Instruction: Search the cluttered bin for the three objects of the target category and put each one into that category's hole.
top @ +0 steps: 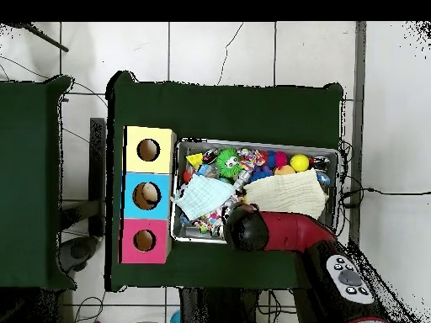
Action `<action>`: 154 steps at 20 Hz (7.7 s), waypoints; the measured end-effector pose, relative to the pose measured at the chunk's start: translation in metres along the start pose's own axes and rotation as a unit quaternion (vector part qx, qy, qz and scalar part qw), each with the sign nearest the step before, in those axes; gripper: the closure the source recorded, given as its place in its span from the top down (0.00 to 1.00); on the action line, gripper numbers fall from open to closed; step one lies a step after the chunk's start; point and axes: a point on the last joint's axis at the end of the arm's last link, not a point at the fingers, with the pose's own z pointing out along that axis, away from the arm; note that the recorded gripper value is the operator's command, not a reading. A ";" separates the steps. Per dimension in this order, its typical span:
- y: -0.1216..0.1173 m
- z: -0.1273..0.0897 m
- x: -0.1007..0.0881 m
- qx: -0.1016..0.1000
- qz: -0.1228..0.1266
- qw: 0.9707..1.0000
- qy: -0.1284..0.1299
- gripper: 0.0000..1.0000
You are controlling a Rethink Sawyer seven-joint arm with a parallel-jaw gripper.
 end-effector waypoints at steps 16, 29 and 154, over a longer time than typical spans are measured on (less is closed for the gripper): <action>-0.021 -0.037 0.006 0.018 0.015 1.000 -0.018 1.00; 0.002 -0.035 0.002 0.015 -0.007 1.000 -0.016 1.00; -0.005 -0.019 0.071 -0.004 0.003 1.000 -0.025 1.00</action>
